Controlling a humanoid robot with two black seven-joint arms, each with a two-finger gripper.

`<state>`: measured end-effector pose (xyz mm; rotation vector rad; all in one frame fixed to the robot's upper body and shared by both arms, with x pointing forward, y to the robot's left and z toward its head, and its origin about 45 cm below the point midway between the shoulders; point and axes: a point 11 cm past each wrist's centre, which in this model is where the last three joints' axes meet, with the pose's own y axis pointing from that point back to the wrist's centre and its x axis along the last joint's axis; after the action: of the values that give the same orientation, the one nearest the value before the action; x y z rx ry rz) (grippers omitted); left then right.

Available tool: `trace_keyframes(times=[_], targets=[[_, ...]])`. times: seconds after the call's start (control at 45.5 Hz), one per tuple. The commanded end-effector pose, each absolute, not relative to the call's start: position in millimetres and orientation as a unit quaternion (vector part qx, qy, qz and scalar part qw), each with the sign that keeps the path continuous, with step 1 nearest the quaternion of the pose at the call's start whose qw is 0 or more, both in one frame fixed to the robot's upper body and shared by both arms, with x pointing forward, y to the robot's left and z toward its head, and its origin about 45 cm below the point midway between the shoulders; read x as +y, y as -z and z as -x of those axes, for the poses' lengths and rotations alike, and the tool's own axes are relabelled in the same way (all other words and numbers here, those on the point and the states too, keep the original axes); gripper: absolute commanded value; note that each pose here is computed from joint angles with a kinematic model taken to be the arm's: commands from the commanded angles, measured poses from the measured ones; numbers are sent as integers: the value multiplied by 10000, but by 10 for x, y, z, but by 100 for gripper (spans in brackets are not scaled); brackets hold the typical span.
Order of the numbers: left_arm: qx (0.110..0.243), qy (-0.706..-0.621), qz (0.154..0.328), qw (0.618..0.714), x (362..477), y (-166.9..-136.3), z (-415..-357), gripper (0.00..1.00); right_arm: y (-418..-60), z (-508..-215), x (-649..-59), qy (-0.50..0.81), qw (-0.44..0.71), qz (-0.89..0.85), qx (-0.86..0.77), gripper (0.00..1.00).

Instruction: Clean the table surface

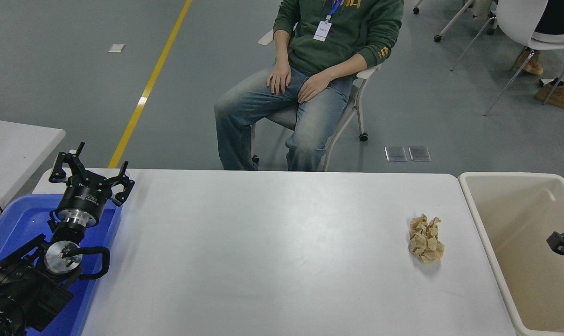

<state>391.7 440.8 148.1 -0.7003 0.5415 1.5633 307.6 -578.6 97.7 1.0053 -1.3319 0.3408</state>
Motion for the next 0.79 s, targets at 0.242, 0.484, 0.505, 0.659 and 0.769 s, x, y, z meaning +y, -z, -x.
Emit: trace_keyframes(times=[0.242, 0.484, 0.505, 0.659, 0.769], targets=[[2357, -6809, 3048, 6228, 4410, -1480, -3916, 100, -1131, -3345, -5568, -779, 5182, -4822, -7021, 99], [2357, -6809, 3048, 6228, 4410, -1480, -3916, 100, -1600, -3535, -5590, -673, 4228, -4976, -7544, 99], [2357, -6809, 3048, 6228, 4410, -1480, -3916, 100, -1636, -3554, -5581, -665, 4143, -4996, -7579, 99], [2357, -6809, 3048, 6228, 4410, -1480, -3916, 100, -1743, -3617, -5542, -532, 3700, -5016, -7802, 98], [2357, -6809, 3048, 6228, 4410, -1480, -3916, 100, -1691, -3600, -5417, -315, 3378, -5156, -7868, 98]])
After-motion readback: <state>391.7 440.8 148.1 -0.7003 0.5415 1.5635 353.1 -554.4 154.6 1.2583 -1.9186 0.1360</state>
